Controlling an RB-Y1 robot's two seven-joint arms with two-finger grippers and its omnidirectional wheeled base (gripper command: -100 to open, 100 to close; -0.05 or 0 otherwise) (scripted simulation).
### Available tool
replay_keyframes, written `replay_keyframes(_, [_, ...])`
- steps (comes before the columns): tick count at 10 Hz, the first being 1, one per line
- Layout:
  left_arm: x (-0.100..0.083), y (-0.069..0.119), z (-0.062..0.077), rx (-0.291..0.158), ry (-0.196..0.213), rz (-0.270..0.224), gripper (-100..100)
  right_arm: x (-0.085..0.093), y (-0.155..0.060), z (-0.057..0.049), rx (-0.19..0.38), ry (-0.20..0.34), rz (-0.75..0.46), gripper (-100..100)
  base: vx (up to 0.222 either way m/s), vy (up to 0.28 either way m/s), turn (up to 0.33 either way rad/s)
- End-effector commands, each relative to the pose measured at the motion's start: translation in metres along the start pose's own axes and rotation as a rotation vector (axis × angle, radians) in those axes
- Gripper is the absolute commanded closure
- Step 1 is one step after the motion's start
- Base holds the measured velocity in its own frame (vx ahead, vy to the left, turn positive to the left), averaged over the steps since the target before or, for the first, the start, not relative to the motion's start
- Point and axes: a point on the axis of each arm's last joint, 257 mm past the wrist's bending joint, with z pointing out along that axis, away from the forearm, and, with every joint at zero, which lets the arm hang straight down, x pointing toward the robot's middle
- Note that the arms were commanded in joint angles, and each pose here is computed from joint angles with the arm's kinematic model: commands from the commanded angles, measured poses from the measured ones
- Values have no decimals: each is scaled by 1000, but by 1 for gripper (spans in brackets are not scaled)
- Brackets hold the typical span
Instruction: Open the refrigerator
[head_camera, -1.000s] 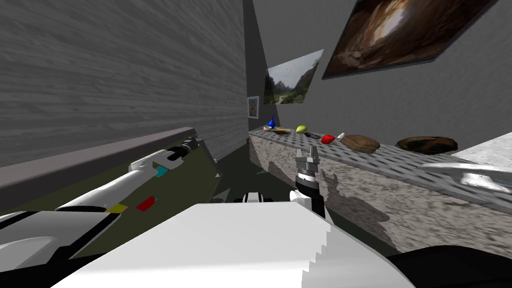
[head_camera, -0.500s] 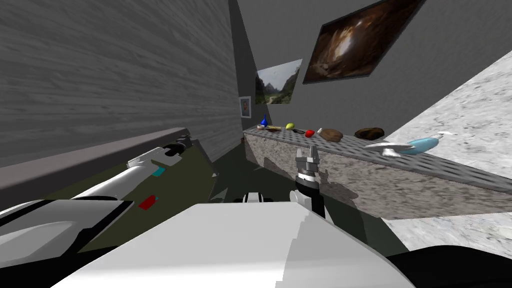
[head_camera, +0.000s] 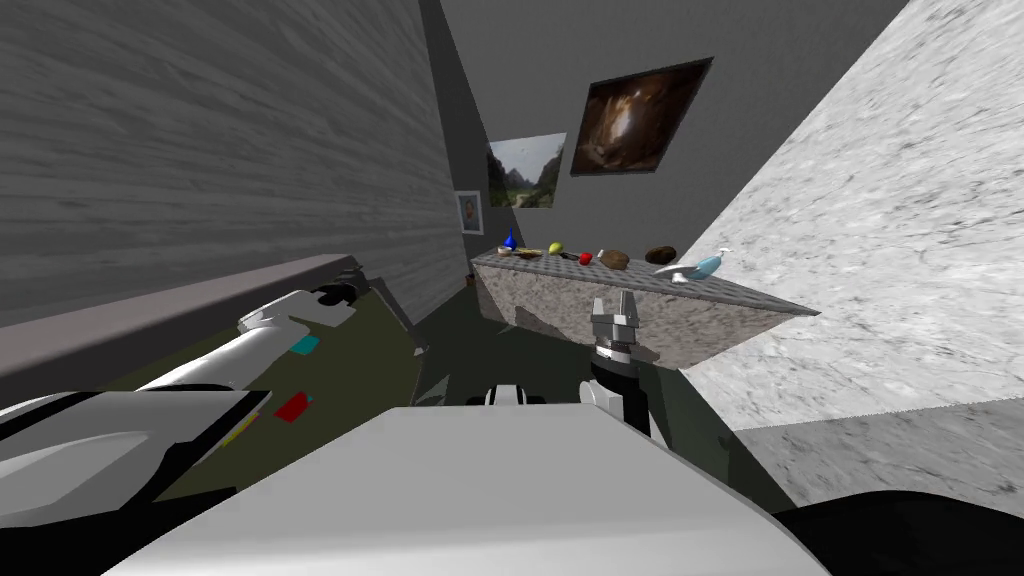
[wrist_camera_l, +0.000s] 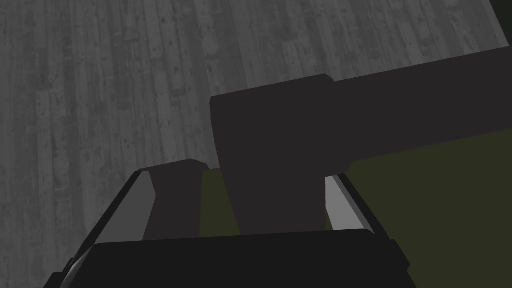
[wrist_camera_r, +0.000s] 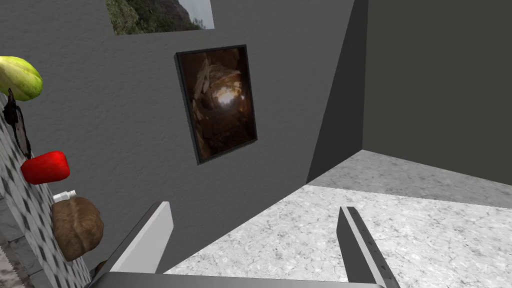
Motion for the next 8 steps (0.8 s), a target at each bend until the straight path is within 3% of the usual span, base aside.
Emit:
replay_keyframes(1, [-25,-9,4,-10,-66,-12,-100,0,0,0,0,0,0,0,-174,-18,-290])
replay_keyframes(2, [-23,4,4,-28,-61,-10,-100,0,0,0,0,0,0,0,-60,-7,-67])
replay_keyframes(3, [-21,9,4,-37,-61,-10,0,0,0,0,0,0,0,0,-9,-3,-11])
replay_keyframes(8, [-18,22,3,-57,-59,-11,0,0,0,0,0,0,0,0,0,0,0])
